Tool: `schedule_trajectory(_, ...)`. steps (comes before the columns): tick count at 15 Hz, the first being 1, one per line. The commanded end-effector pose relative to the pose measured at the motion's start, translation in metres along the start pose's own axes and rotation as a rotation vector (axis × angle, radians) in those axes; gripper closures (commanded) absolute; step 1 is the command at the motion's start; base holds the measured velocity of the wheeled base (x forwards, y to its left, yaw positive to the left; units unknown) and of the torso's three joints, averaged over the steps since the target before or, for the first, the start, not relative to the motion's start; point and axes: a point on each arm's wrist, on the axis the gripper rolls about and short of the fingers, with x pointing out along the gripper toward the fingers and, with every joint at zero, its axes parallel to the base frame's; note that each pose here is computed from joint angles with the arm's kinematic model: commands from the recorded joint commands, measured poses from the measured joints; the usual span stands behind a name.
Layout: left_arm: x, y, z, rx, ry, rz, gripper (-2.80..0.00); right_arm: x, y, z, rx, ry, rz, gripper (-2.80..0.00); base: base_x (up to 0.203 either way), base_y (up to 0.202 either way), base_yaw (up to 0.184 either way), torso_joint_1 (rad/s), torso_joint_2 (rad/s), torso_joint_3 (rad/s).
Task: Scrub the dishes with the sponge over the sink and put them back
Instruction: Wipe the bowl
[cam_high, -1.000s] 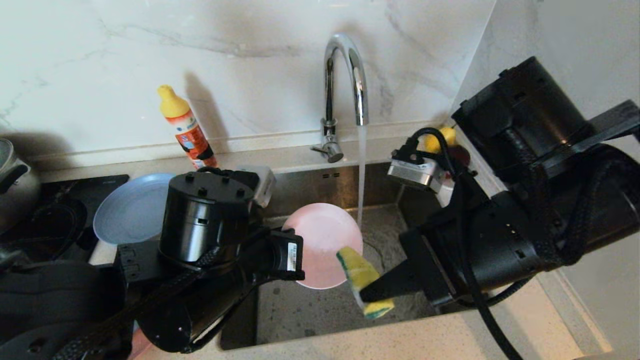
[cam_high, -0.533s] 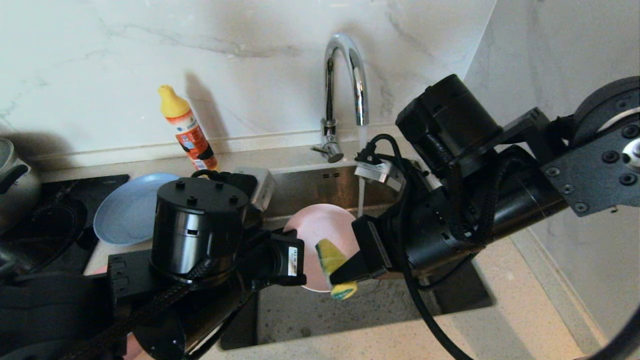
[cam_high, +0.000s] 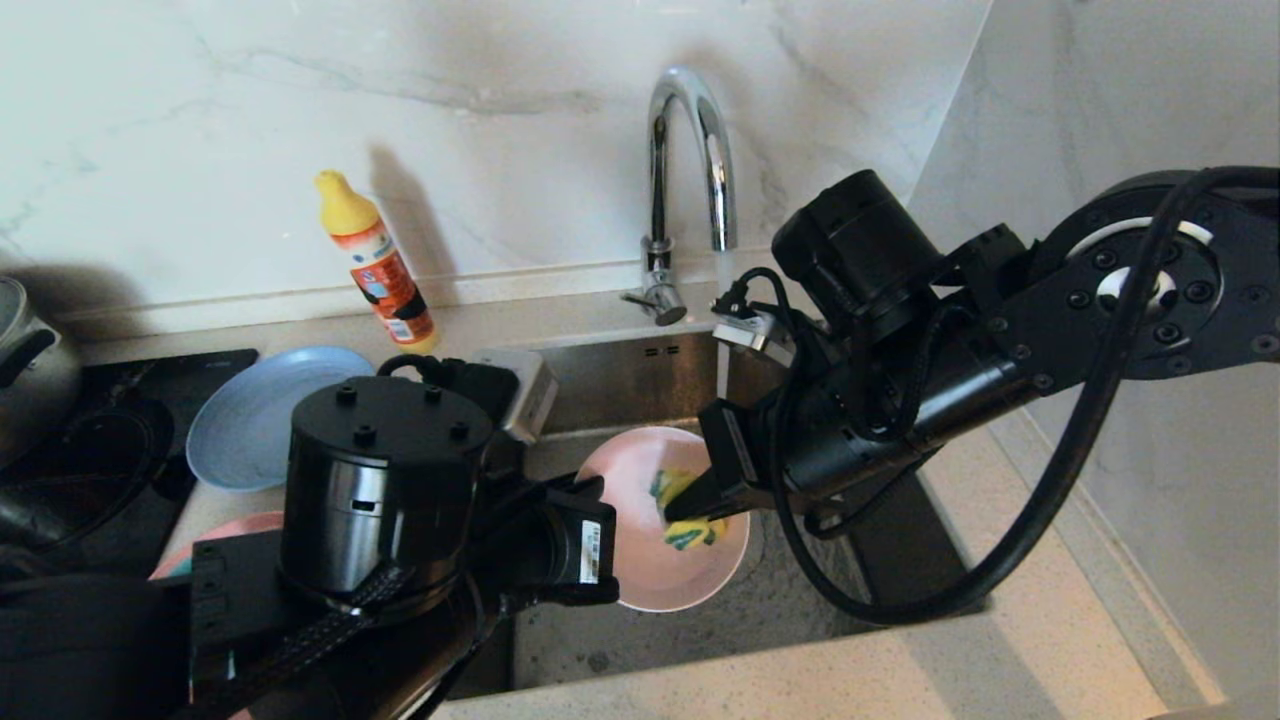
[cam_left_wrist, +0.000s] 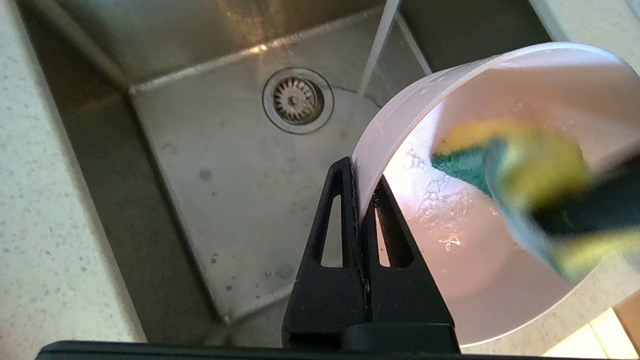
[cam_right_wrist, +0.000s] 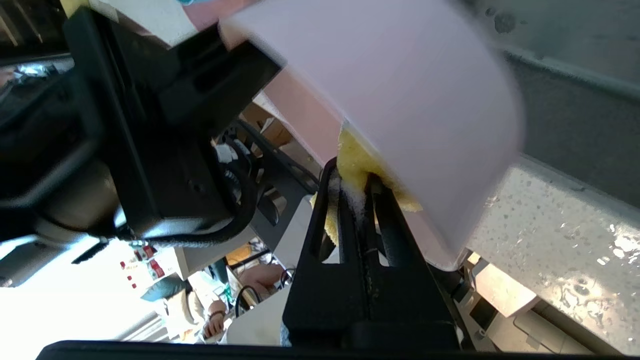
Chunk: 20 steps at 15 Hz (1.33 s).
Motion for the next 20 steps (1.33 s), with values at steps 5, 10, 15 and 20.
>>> schedule_trajectory(5,-0.004,-0.002,-0.008,0.013,0.017,-0.010,0.00,0.001,0.010,-0.001,-0.019,0.005,0.023,0.00,0.000,0.000,0.000,0.000,0.00,0.000)
schedule_trajectory(10,-0.002,-0.002,-0.010,0.016,0.024,-0.008,0.00,-0.007,0.020,-0.005,-0.042,-0.007,0.045,0.00,0.000,0.000,0.000,0.000,0.00,0.000)
schedule_trajectory(15,-0.003,-0.001,-0.008,0.010,0.019,-0.007,0.00,-0.025,0.023,-0.008,-0.039,-0.024,0.045,0.00,0.000,0.000,0.000,0.000,0.00,0.000)
schedule_trajectory(20,-0.004,-0.001,-0.007,0.003,0.015,-0.008,0.00,-0.043,0.011,-0.010,0.006,-0.020,0.003,0.00,0.000,0.000,0.000,0.000,0.00,0.000)
